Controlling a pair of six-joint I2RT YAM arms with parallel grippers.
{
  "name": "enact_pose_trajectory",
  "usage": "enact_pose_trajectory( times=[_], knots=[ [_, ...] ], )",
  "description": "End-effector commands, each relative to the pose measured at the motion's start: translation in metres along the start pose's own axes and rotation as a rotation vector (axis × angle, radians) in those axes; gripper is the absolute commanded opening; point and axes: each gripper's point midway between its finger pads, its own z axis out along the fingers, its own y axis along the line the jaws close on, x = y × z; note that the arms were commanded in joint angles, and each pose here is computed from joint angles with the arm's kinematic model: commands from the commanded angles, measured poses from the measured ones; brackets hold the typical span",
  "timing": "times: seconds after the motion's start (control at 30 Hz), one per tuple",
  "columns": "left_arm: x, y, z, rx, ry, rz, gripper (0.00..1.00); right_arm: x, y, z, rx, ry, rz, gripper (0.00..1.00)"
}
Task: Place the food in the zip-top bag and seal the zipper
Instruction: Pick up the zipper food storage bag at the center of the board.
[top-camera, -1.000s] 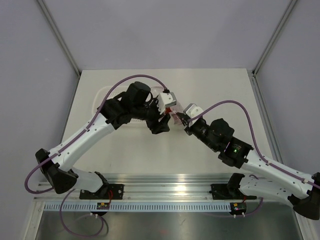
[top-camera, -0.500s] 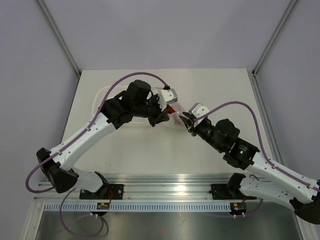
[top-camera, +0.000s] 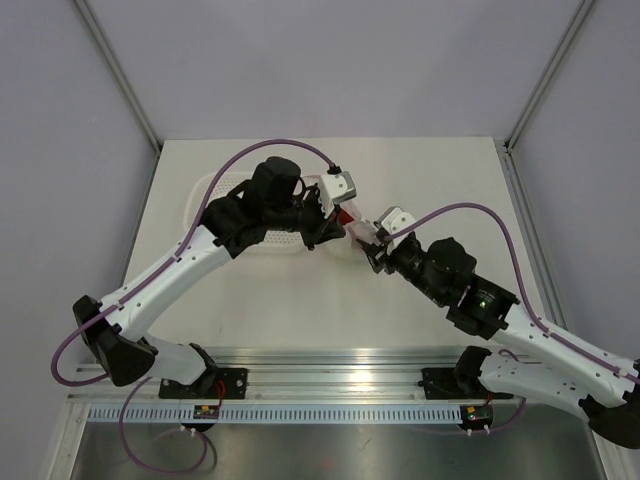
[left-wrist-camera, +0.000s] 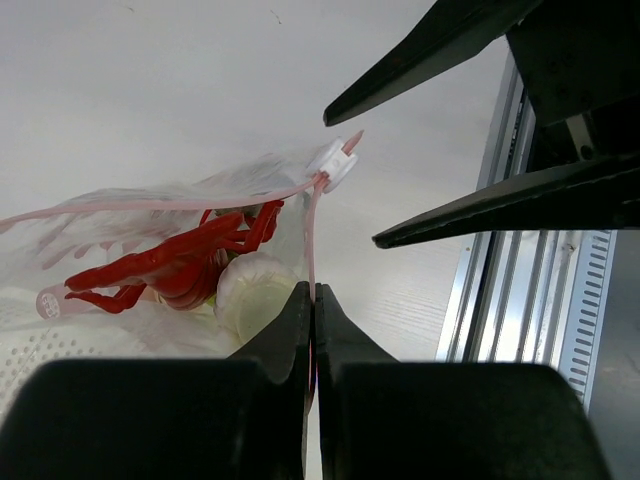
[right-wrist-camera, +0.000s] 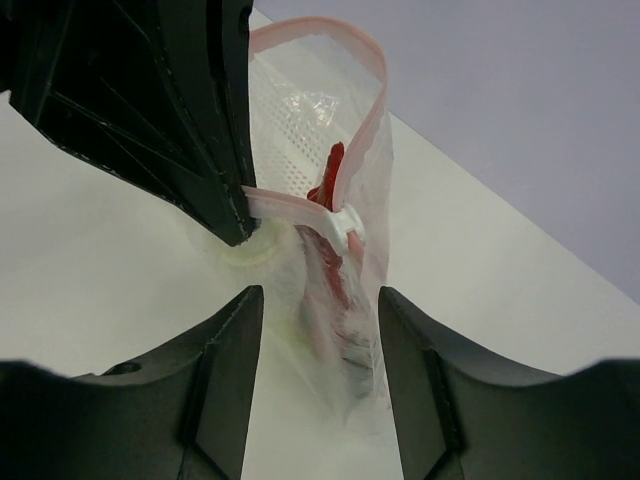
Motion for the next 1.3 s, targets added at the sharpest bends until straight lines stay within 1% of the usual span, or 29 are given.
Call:
enact_pose_trajectory(
  times=[0.0, 0.1, 0.23, 0.33, 0.37, 0.4, 0.5, 0.63, 0.7, 0.77, 0.83, 0.87, 0.9, 0.93, 1.0, 1.03, 1.07, 1.1, 1.13, 1.2, 1.23, 1.27],
  knots=[
    [-0.040, -0.005, -0.008, 0.018, -0.128, 0.055, 0.00, -0.001, -0.006, 0.010, 0.021, 0.005, -0.030, 0.56],
    [-0.040, -0.005, -0.008, 0.021, -0.127, 0.058, 0.00, -0.012, -0.009, 0.015, -0.001, -0.039, -0.006, 0.54],
    [-0.039, -0.005, -0.009, 0.021, -0.124, 0.061, 0.00, -0.009, -0.014, 0.018, -0.015, -0.037, 0.025, 0.51],
    [-0.038, -0.005, -0.007, 0.022, -0.122, 0.061, 0.00, -0.010, -0.017, 0.018, -0.024, -0.055, 0.055, 0.43],
    [-0.037, -0.005, -0.007, 0.025, -0.121, 0.061, 0.00, -0.012, -0.015, 0.017, -0.033, -0.066, 0.060, 0.43],
    [-0.037, -0.005, -0.006, 0.025, -0.120, 0.060, 0.00, -0.014, -0.012, 0.018, -0.052, -0.079, 0.066, 0.41],
    [-0.035, -0.005, -0.004, 0.032, -0.116, 0.060, 0.00, -0.013, -0.005, 0.023, -0.094, -0.075, 0.075, 0.40],
    [-0.034, -0.005, -0.004, 0.031, -0.113, 0.060, 0.00, -0.011, -0.002, 0.031, -0.109, -0.062, 0.081, 0.43],
    [-0.035, -0.005, -0.005, 0.031, -0.113, 0.062, 0.00, -0.014, -0.002, 0.032, -0.108, -0.077, 0.082, 0.42],
    [-0.034, -0.005, -0.006, 0.027, -0.111, 0.066, 0.00, -0.015, -0.002, 0.032, -0.107, -0.080, 0.085, 0.34],
    [-0.034, -0.005, -0.006, 0.026, -0.109, 0.065, 0.00, -0.016, -0.004, 0.032, -0.101, -0.088, 0.090, 0.23],
    [-0.033, -0.005, -0.006, 0.026, -0.106, 0.068, 0.00, -0.016, -0.004, 0.032, -0.096, -0.090, 0.090, 0.08],
    [-0.032, -0.005, -0.006, 0.025, -0.105, 0.069, 0.00, -0.019, -0.007, 0.030, -0.086, -0.110, 0.094, 0.03],
    [-0.031, -0.004, -0.006, 0.022, -0.103, 0.068, 0.00, -0.021, -0.008, 0.028, -0.079, -0.121, 0.099, 0.00],
    [-0.031, -0.003, -0.007, 0.012, -0.105, 0.073, 0.00, -0.024, -0.009, 0.026, -0.072, -0.151, 0.102, 0.00],
    [-0.029, -0.003, -0.007, 0.010, -0.106, 0.075, 0.02, -0.027, -0.011, 0.023, -0.069, -0.167, 0.104, 0.00],
    [-0.030, -0.002, -0.010, 0.000, -0.106, 0.092, 0.11, -0.029, -0.011, 0.022, -0.074, -0.176, 0.103, 0.00],
    [-0.031, -0.002, -0.013, -0.006, -0.106, 0.105, 0.35, -0.030, -0.011, 0.021, -0.074, -0.181, 0.102, 0.00],
    [-0.031, -0.002, -0.017, -0.009, -0.104, 0.118, 0.43, -0.029, -0.011, 0.021, -0.076, -0.178, 0.102, 0.00],
    [-0.042, -0.004, -0.033, -0.028, -0.132, 0.173, 0.55, -0.029, -0.011, 0.021, -0.088, -0.171, 0.096, 0.00],
    [-0.046, -0.004, -0.039, -0.038, -0.149, 0.192, 0.65, -0.028, -0.011, 0.022, -0.092, -0.168, 0.092, 0.00],
    [-0.053, -0.005, -0.045, -0.045, -0.175, 0.238, 0.67, -0.028, -0.010, 0.022, -0.106, -0.166, 0.088, 0.00]
  ],
)
